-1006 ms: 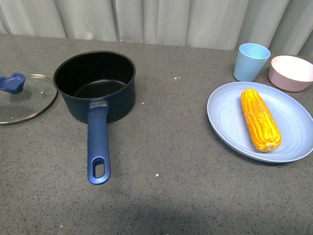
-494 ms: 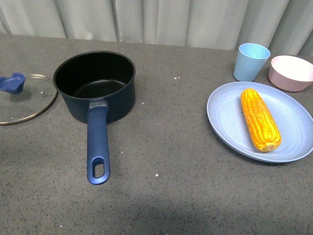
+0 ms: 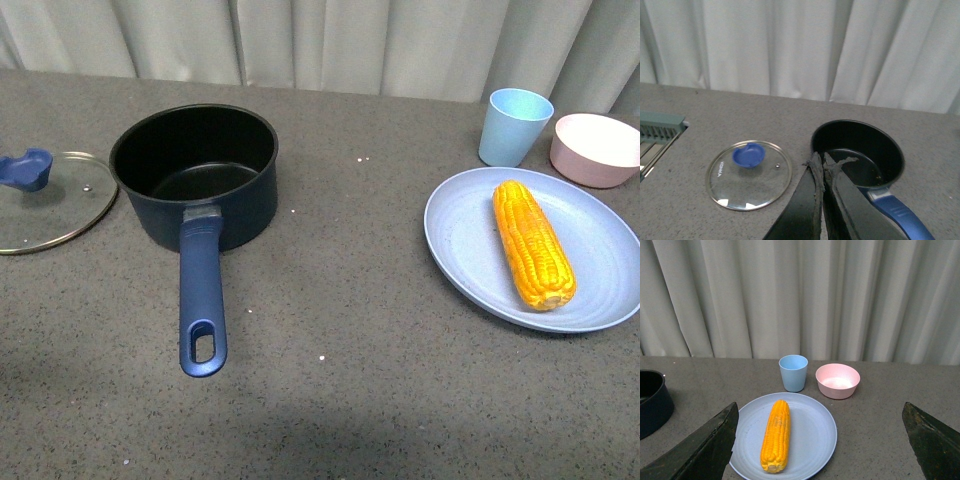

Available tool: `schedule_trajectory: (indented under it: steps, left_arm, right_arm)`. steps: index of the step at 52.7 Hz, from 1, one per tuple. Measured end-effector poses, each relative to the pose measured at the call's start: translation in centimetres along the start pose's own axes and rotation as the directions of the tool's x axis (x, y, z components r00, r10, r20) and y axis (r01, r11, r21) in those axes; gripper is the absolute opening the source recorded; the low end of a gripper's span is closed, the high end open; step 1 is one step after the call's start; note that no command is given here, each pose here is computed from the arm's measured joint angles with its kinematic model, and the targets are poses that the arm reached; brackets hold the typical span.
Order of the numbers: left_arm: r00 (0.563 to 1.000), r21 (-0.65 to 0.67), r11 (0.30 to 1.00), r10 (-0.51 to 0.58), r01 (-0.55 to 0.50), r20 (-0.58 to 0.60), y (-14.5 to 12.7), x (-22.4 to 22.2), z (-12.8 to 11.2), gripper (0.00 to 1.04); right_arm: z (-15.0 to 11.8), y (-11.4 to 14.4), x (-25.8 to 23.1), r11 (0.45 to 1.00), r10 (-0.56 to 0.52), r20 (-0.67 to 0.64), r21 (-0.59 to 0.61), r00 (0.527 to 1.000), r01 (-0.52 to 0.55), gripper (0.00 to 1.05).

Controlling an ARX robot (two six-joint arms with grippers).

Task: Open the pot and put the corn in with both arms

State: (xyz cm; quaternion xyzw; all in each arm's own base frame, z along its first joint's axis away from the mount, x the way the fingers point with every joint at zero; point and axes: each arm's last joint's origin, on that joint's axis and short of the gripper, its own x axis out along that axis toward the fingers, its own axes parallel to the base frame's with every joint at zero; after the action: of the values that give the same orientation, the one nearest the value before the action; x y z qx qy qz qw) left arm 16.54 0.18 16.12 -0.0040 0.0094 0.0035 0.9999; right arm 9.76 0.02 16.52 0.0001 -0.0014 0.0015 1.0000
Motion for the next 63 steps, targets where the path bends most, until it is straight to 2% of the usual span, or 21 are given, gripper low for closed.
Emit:
schedule_trajectory:
  steps: [63]
  left_arm:
    - [0.999,0.001,1.000,-0.005,0.005,0.043,-0.1,-5.0,1.1,0.04]
  right_arm:
    - [0.0,0.0,0.0,1.000,0.000,0.000,0.000,1.000,0.000,0.96]
